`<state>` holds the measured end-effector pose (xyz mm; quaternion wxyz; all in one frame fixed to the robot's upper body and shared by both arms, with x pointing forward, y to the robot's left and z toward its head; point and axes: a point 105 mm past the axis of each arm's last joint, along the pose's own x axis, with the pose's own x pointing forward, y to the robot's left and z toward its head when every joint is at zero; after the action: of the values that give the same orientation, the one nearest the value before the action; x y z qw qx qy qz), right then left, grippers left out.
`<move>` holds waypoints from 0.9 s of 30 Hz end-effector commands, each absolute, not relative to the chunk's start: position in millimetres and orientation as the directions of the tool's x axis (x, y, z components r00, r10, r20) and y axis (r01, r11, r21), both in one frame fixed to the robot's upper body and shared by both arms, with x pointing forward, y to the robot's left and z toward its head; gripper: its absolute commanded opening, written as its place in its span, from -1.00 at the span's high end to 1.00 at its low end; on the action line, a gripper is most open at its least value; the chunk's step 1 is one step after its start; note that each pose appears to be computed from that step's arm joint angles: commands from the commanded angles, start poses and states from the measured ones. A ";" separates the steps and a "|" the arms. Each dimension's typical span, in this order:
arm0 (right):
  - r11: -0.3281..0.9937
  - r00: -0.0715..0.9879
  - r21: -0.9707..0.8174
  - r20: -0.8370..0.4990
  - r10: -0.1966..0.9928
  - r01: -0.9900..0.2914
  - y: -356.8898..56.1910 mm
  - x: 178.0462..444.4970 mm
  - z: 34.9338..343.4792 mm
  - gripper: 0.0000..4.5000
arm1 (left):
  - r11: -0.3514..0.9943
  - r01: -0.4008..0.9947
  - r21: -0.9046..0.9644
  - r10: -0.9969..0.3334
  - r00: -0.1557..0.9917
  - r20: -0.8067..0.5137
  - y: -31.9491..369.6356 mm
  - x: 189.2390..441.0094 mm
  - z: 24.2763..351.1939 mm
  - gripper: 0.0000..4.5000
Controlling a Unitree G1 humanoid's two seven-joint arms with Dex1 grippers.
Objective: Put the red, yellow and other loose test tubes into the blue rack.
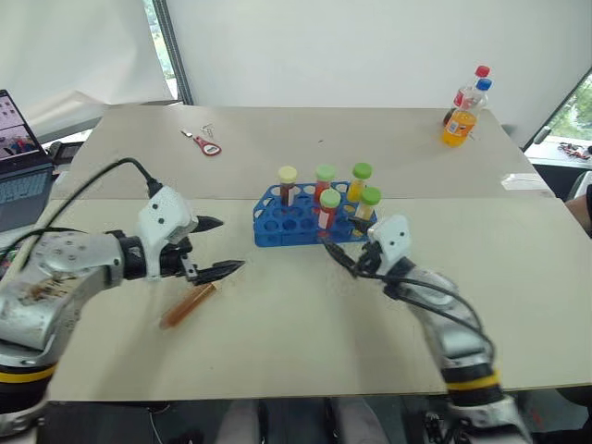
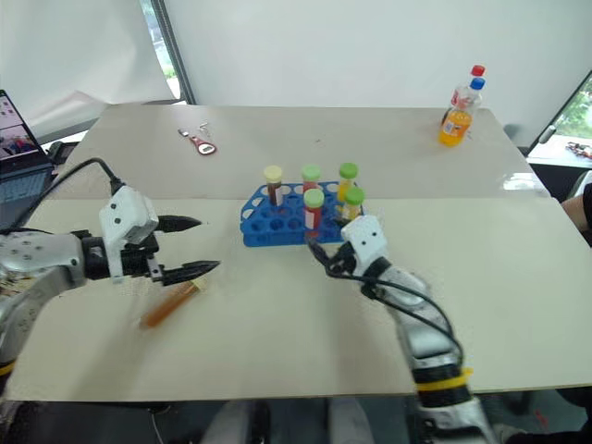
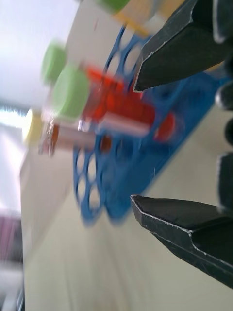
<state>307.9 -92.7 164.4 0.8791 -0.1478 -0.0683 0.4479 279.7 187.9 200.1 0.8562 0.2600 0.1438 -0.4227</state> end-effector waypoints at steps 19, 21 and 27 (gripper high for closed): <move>0.061 0.096 -0.134 -0.273 0.957 -0.989 -85.7 227.7 217.2 -0.66 | 0.593 0.761 0.263 -0.341 0.534 -0.774 216.8 296.5 123.1 -1.00; 0.081 0.106 -0.108 -0.250 0.963 -0.991 -87.1 228.4 220.8 -0.68 | 0.582 0.766 0.273 -0.345 0.537 -0.770 212.8 301.1 124.3 -0.88; 0.108 0.117 -0.048 -0.269 0.956 -0.993 -94.0 223.7 220.5 -0.68 | 0.529 0.803 0.273 -0.376 0.511 -0.773 198.8 309.0 122.1 0.26</move>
<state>229.1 -92.0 211.5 0.7391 -0.0967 0.0994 0.6592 307.0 200.8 118.3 0.8121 0.3039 0.3431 -0.3612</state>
